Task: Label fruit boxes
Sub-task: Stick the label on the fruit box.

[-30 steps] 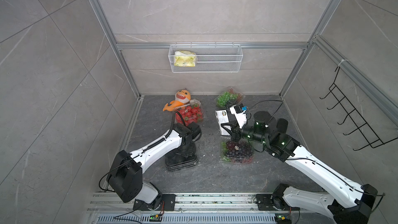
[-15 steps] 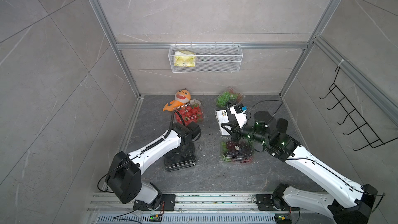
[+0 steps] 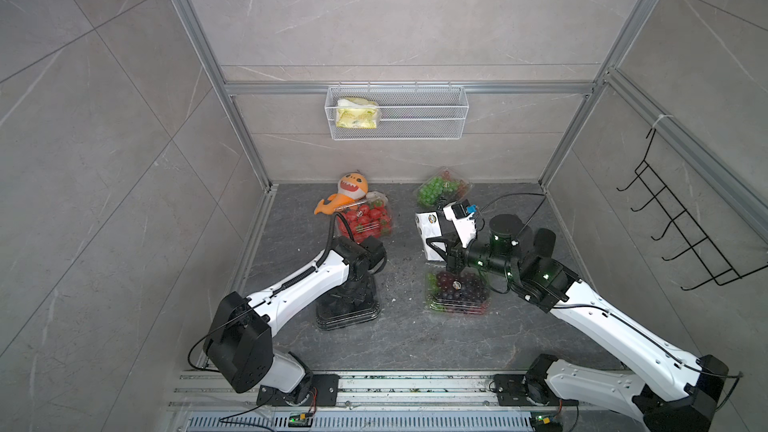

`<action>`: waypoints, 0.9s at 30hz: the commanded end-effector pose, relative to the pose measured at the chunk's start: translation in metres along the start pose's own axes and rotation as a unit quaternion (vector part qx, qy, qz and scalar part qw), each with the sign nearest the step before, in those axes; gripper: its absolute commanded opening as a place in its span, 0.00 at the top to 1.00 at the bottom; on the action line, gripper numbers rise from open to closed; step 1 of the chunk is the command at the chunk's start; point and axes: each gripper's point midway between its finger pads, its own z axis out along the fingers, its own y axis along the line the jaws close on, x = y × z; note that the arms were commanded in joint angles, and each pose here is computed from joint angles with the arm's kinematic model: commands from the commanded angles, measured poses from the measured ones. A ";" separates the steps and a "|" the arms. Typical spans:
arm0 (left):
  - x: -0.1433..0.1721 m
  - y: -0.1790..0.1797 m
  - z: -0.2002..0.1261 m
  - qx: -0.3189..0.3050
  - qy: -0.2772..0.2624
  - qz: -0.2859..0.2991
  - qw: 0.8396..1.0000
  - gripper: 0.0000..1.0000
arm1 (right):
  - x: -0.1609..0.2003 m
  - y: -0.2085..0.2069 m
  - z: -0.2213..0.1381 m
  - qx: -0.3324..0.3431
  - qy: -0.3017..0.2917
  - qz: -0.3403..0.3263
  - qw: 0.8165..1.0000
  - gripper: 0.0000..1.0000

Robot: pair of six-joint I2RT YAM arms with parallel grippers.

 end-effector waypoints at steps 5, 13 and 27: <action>-0.001 -0.011 0.007 0.032 0.004 0.002 0.999 0.86 | 0.000 0.003 0.002 -0.007 -0.004 -0.004 1.000 1.00; 0.004 -0.018 0.015 0.057 0.011 -0.009 0.998 0.86 | 0.000 0.003 0.002 -0.008 -0.003 -0.004 1.000 1.00; 0.005 -0.020 0.018 0.066 0.011 -0.018 0.998 0.87 | 0.000 0.003 0.002 -0.008 -0.004 -0.004 1.000 1.00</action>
